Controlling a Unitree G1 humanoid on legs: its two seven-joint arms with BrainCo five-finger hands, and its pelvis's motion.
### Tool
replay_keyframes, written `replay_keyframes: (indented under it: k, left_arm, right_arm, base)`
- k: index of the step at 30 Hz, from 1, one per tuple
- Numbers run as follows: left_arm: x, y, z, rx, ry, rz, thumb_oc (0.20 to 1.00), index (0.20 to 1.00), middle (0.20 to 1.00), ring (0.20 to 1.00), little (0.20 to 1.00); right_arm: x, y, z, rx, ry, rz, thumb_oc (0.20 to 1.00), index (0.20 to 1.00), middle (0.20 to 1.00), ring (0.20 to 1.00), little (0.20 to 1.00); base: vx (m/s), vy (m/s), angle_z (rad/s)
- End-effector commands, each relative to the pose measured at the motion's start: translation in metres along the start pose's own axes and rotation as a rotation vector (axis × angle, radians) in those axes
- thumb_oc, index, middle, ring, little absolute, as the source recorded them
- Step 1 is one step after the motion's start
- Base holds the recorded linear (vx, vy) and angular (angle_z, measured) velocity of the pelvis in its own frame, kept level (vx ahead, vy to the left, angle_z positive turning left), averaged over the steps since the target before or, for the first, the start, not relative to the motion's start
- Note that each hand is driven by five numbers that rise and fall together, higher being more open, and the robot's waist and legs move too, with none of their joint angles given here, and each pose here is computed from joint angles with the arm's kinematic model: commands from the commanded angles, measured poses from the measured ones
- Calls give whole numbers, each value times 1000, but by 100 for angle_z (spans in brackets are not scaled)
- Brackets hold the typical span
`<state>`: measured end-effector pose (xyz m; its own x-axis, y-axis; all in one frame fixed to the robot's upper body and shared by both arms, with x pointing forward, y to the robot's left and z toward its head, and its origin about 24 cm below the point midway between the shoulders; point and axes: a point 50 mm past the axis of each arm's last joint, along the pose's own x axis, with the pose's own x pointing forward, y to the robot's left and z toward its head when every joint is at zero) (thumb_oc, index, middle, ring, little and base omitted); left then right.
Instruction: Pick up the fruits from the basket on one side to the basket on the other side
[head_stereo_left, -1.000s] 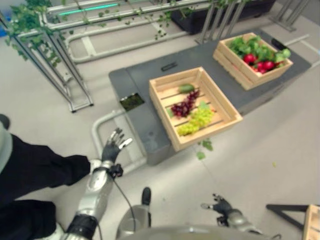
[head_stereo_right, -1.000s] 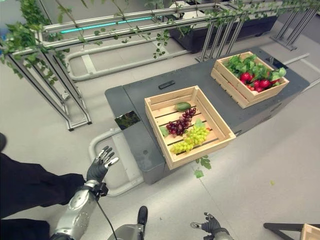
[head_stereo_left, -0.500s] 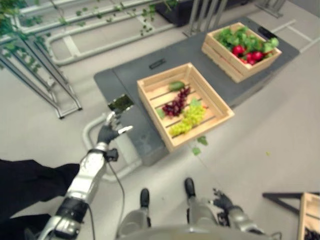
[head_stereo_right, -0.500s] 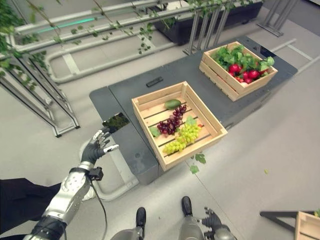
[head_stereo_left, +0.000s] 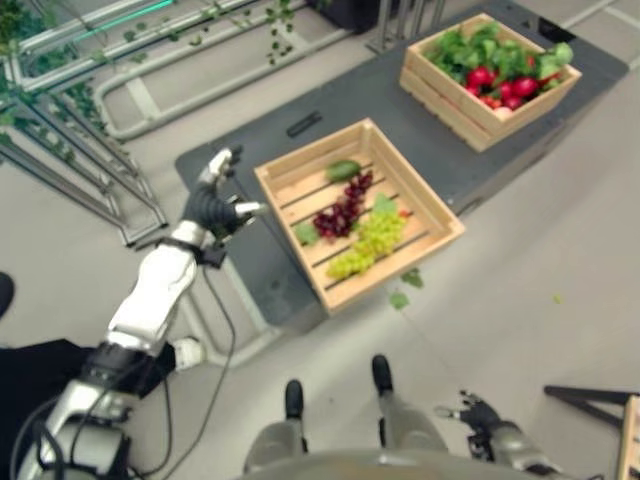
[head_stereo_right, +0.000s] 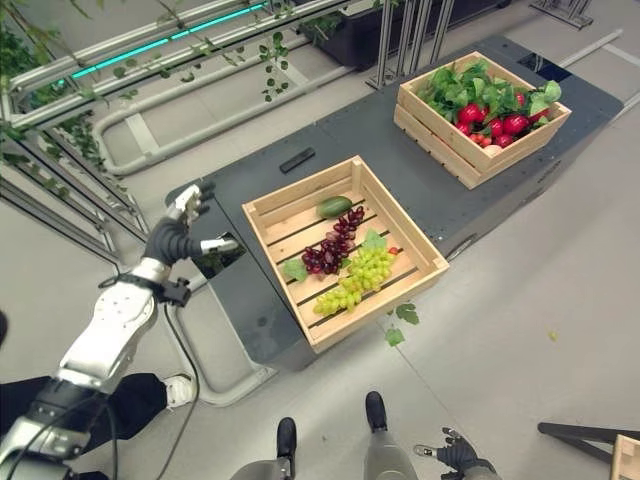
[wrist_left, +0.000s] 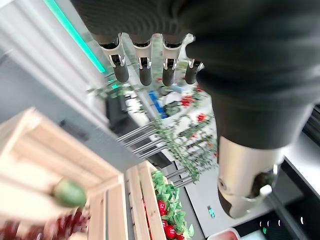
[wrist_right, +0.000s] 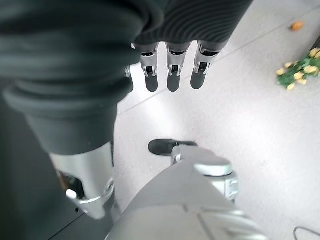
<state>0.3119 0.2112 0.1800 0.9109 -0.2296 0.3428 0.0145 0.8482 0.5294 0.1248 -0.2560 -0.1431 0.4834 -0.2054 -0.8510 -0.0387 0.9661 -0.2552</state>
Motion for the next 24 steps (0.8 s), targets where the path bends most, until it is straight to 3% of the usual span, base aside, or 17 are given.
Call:
replay_keyframes:
  k: [1,8,24]
  left_arm:
    - [32,6,35,170,-142,-18,1000,1000,1000,1000,1000]
    - [85,-17,63,363,-195,-82,1000,1000,1000,1000,1000]
    - [125,-43,28,482,70,-88,1000,1000,1000,1000,1000]
  right_arm:
    - [3,-6,13,5,-20,-14,1000,1000,1000,1000,1000]
    - [4,-16,24,-4,-46,-44,1000,1000,1000,1000,1000]
    - [5,-27,48,36,-133,-109,1000,1000,1000,1000,1000]
  base:
    - [0,0,0]
    - [-16,22,-11]
    - [-17,53,-36]
